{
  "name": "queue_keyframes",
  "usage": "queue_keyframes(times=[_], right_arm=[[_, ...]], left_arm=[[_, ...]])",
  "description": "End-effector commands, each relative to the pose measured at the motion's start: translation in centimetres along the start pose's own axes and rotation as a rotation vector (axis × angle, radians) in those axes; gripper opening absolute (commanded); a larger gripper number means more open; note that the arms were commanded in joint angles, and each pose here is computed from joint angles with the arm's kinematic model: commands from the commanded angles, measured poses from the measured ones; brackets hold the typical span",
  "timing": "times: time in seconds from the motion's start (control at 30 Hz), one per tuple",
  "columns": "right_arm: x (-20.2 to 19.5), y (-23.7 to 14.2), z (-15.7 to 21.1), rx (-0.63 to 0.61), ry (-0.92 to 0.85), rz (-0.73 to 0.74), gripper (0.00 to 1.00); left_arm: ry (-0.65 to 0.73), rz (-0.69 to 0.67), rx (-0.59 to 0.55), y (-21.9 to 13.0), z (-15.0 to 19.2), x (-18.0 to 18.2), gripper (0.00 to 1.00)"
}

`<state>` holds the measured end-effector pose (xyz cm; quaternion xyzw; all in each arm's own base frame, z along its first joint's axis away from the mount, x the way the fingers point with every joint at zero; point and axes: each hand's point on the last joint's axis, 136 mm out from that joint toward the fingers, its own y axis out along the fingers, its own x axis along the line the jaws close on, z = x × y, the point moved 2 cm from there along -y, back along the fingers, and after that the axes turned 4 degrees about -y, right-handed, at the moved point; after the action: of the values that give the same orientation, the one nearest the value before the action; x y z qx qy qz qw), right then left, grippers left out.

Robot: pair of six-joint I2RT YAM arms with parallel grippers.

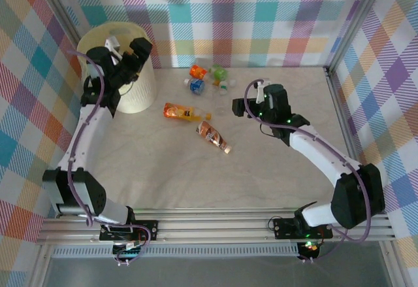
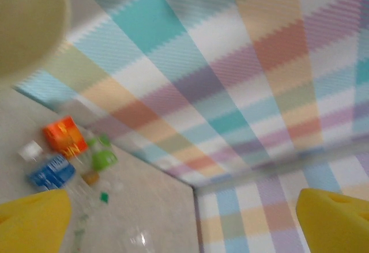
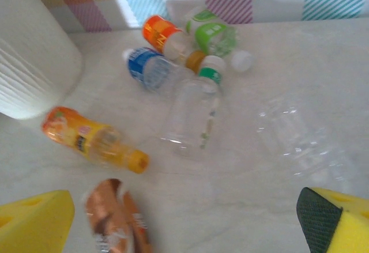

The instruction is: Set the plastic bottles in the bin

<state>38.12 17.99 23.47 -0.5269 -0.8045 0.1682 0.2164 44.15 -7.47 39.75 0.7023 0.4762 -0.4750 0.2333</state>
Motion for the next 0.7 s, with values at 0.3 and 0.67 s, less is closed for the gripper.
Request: queue_keyframes(times=[0.3, 0.67], right_arm=[[-6.6, 4.6, 3.9, 0.294, -0.241, 0.038, 1.0], [-11.7, 7.8, 7.9, 0.531, -0.46, 0.039, 1.0]], left_arm=[[0.14, -0.05, 0.106, -8.6, 6.4, 1.1, 1.0], [0.11, -0.221, 0.155, -12.6, 10.2, 6.2, 1.0]])
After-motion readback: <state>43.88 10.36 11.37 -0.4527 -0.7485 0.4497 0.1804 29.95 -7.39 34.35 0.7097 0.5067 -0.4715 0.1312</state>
